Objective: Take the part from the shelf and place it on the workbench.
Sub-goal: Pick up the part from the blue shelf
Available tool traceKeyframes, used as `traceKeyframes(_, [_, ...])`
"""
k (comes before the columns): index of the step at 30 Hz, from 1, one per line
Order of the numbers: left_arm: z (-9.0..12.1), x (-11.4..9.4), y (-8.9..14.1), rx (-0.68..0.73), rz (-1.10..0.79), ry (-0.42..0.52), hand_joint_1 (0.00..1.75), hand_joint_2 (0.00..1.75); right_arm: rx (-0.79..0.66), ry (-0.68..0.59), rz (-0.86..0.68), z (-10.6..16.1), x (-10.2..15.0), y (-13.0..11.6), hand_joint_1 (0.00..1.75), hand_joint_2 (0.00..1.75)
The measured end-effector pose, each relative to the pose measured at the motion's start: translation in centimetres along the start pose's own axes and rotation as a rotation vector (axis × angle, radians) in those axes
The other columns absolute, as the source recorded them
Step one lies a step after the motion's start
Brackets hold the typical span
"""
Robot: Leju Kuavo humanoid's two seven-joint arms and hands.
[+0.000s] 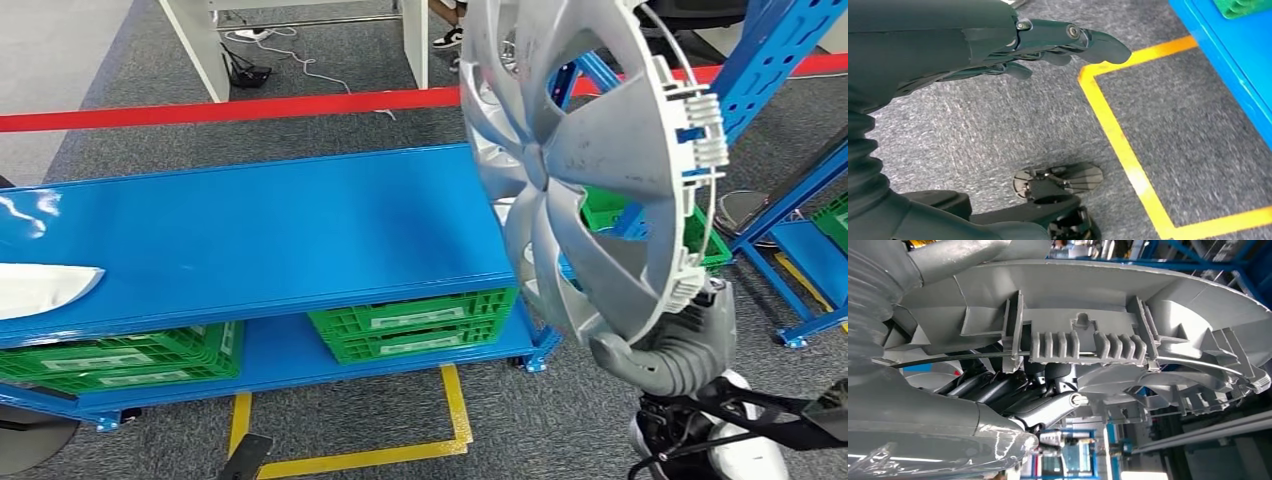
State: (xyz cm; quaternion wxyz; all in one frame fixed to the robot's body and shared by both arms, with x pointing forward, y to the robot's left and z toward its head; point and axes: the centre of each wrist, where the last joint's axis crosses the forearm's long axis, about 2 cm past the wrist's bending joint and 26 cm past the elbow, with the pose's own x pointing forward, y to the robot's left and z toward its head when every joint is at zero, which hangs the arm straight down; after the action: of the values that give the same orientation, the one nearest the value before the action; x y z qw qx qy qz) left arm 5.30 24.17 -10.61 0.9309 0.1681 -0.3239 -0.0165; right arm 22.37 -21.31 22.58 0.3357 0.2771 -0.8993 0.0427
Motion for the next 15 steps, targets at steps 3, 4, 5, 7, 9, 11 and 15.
traceKeyframes(3, [0.01,-0.03,0.04,0.027,0.023,0.022,0.00,1.75,0.007,0.002,-0.014,0.41,0.33,0.12,1.75,1.75])
traceKeyframes(4, [-0.01,-0.01,0.07,0.035,0.031,0.028,0.00,1.75,0.008,0.002,-0.017,0.43,0.38,0.12,1.75,1.75])
traceKeyframes(5, [-0.06,0.03,0.10,0.042,0.038,0.032,0.00,1.75,0.010,0.002,-0.020,0.42,0.42,0.09,1.75,1.75])
traceKeyframes(7, [-0.17,0.16,0.18,0.054,0.051,0.037,0.00,1.75,0.010,0.000,-0.026,0.38,0.45,0.01,1.75,1.75])
traceKeyframes(9, [-0.28,0.29,0.24,0.066,0.062,0.040,0.00,1.75,0.011,0.001,-0.031,0.35,0.48,-0.06,1.75,1.75])
traceKeyframes(11, [-0.39,0.42,0.30,0.087,0.092,0.050,0.00,1.75,0.014,0.001,-0.042,0.26,0.52,-0.13,1.75,1.75])
traceKeyframes(15, [-0.46,0.33,0.49,0.157,0.249,0.127,0.00,1.75,0.020,0.007,-0.069,0.08,0.45,-0.33,1.75,1.75])
